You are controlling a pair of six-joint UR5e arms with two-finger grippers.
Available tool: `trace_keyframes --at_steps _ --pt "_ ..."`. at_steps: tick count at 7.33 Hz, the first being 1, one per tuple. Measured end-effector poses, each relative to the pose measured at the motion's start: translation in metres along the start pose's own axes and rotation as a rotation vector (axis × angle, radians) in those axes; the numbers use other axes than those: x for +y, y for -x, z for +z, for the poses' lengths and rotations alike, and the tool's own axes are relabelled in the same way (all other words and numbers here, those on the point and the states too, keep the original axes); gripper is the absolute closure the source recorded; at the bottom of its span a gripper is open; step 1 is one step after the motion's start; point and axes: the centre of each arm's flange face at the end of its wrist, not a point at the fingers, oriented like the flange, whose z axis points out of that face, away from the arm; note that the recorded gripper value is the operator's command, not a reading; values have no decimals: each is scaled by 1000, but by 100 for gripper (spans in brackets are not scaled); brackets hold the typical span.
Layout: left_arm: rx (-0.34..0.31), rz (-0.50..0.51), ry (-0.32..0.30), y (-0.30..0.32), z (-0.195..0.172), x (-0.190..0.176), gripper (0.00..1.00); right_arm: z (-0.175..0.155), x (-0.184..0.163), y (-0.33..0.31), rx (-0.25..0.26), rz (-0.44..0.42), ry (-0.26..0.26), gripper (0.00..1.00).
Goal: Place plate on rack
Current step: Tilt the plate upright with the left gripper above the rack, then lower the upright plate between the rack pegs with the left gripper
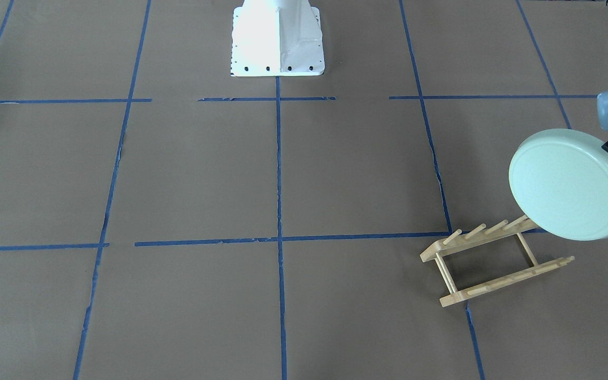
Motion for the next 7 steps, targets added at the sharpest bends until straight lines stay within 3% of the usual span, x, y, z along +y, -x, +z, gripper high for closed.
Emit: trace_keyframes --at_steps 3,7 --pt "-6 173 5 8 19 -12 100 0 0 0 0 -1 -1 0" --pt "-11 247 26 13 47 -16 100 0 0 0 0 -1 -1 0"
